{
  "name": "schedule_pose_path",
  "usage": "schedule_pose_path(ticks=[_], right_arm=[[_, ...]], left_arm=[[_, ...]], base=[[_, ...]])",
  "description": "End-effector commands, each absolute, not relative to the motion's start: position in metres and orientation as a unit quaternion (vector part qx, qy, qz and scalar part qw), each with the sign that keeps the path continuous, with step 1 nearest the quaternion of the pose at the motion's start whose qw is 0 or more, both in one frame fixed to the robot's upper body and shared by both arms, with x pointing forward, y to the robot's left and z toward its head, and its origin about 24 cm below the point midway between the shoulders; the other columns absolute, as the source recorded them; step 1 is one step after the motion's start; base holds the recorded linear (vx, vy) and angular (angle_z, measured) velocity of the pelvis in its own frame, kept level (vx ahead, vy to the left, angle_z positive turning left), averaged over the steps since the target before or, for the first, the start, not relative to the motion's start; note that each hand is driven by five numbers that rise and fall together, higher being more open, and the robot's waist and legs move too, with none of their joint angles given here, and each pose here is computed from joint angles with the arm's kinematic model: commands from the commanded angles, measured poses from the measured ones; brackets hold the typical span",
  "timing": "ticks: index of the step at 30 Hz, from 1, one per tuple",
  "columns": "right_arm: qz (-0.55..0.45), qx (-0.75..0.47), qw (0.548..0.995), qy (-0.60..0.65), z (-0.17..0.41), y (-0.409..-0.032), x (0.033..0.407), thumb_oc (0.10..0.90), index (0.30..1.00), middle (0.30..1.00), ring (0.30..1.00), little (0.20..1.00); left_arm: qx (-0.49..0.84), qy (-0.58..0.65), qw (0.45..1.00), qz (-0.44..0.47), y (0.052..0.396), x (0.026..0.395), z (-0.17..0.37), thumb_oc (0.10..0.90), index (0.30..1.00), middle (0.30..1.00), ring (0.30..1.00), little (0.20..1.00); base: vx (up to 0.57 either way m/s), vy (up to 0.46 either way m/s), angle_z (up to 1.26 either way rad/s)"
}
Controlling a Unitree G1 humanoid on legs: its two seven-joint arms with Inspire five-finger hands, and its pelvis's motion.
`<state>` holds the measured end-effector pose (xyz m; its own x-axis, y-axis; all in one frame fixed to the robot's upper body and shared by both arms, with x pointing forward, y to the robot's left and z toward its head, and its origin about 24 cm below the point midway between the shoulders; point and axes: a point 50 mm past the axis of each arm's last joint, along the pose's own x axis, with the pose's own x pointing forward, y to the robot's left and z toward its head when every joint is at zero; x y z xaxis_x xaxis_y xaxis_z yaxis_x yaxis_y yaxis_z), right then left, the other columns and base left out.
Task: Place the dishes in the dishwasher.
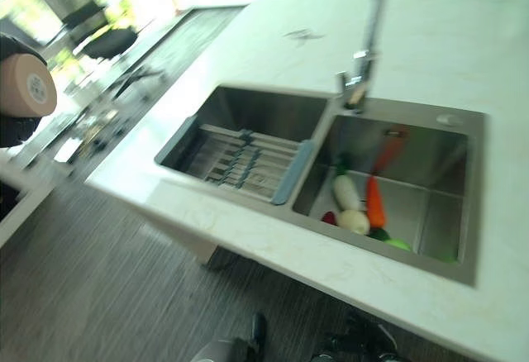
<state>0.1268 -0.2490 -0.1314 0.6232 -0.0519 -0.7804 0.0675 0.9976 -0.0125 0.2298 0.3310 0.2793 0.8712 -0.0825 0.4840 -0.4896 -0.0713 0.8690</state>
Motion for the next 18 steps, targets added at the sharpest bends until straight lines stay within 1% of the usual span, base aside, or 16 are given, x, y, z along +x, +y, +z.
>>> schedule_pose_path(ticks=[1,5,8,11,12,15,16,17,18], right_arm=[[-0.080,-0.009,0.928,0.364,-0.110,-0.260,0.158,0.800,0.900,0.900,0.900,0.900],[-0.123,-0.012,0.923,0.365,-0.113,-0.266,0.147,0.800,0.900,0.900,0.900,0.900],[-0.165,-0.009,0.916,0.366,-0.116,-0.272,0.137,0.800,0.900,0.900,0.900,0.900],[-0.208,0.006,0.907,0.367,-0.118,-0.272,0.135,0.800,0.900,0.900,0.900,0.900],[-0.220,0.016,0.905,0.363,-0.119,-0.271,0.136,0.800,0.900,0.900,0.900,0.900],[-0.238,0.033,0.906,0.349,-0.118,-0.264,0.138,0.800,0.900,0.900,0.900,0.900],[-0.259,0.026,0.902,0.346,-0.119,-0.259,0.134,0.800,0.900,0.900,0.900,0.900],[-0.270,0.024,0.897,0.349,-0.120,-0.260,0.131,0.800,0.900,0.900,0.900,0.900],[-0.300,0.038,0.884,0.356,-0.121,-0.267,0.124,0.800,0.900,0.900,0.900,0.900]], left_arm=[[0.620,-0.299,0.641,0.339,0.357,0.215,0.323,0.400,0.300,0.300,0.300,0.300],[0.584,-0.310,0.673,0.331,0.355,0.217,0.287,0.400,0.300,0.300,0.300,0.300],[0.556,-0.340,0.691,0.311,0.348,0.216,0.286,0.400,0.300,0.300,0.300,0.300],[0.544,-0.348,0.712,0.277,0.340,0.219,0.281,0.400,0.300,0.300,0.300,0.300],[0.540,-0.347,0.721,0.261,0.337,0.220,0.277,0.400,0.300,0.300,0.300,0.300],[0.523,-0.350,0.746,0.220,0.322,0.228,0.262,0.400,0.300,0.300,0.300,0.300],[0.505,-0.376,0.756,0.179,0.302,0.237,0.250,0.400,0.300,0.300,0.300,0.300],[0.511,-0.386,0.749,0.167,0.295,0.240,0.247,0.400,0.300,0.300,0.300,0.300],[0.530,-0.413,0.728,0.136,0.278,0.248,0.246,0.400,0.300,0.300,0.300,0.300]], base=[[-0.24,0.206,1.06],[-0.19,0.305,0.93],[-0.16,0.531,1.14],[0.00,0.425,1.36],[-0.01,0.400,0.75],[-0.01,0.369,0.50],[0.02,0.320,0.80],[0.16,0.330,2.18],[0.23,0.144,2.11]])
